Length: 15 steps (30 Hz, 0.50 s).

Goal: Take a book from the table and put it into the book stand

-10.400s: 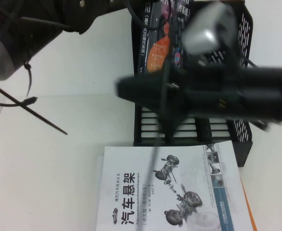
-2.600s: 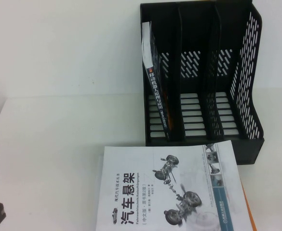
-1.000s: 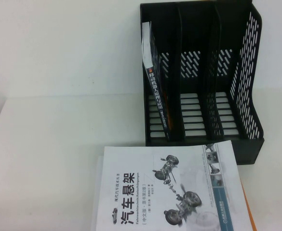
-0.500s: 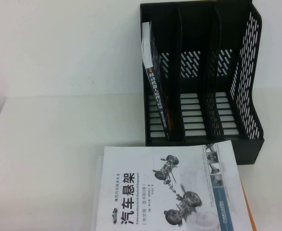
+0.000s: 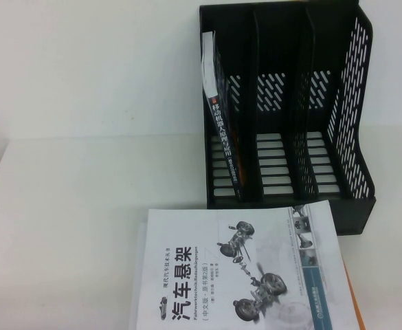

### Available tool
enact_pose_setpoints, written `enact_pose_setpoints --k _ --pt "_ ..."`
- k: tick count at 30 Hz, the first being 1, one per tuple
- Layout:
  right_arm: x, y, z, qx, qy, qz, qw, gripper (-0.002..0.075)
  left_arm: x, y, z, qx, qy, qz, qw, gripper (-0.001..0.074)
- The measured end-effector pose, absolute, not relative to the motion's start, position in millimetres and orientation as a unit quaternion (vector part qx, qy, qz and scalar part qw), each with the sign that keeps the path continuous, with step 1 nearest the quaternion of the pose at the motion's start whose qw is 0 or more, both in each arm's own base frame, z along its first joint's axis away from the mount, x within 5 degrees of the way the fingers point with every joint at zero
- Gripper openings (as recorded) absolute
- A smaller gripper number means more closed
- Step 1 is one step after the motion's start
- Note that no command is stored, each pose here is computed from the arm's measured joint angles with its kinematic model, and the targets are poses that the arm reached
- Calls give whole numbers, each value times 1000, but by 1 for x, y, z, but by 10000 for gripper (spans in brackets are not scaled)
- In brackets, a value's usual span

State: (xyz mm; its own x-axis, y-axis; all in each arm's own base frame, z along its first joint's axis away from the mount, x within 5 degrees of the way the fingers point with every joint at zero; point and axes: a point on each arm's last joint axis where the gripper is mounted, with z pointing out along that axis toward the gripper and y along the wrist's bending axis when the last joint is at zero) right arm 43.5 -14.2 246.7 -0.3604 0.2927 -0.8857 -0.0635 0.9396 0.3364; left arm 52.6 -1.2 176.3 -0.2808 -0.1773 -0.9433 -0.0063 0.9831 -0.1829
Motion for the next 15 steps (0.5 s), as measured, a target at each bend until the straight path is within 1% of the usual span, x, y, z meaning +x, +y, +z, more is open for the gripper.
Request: enact_pose_setpoints --k 3,7,9,15 --pt "46 -13 236 70 815 149 555 -1 53 -1 176 -58 797 -72 597 -2" --pt "44 -10 220 126 831 155 519 -1 53 -1 176 -58 797 -72 597 -2" --pt "43 -7 217 112 835 141 520 -1 53 -1 176 -58 797 -72 597 -2" --pt "49 -2 206 15 817 38 575 -1 53 -1 176 -58 797 -72 597 -2"
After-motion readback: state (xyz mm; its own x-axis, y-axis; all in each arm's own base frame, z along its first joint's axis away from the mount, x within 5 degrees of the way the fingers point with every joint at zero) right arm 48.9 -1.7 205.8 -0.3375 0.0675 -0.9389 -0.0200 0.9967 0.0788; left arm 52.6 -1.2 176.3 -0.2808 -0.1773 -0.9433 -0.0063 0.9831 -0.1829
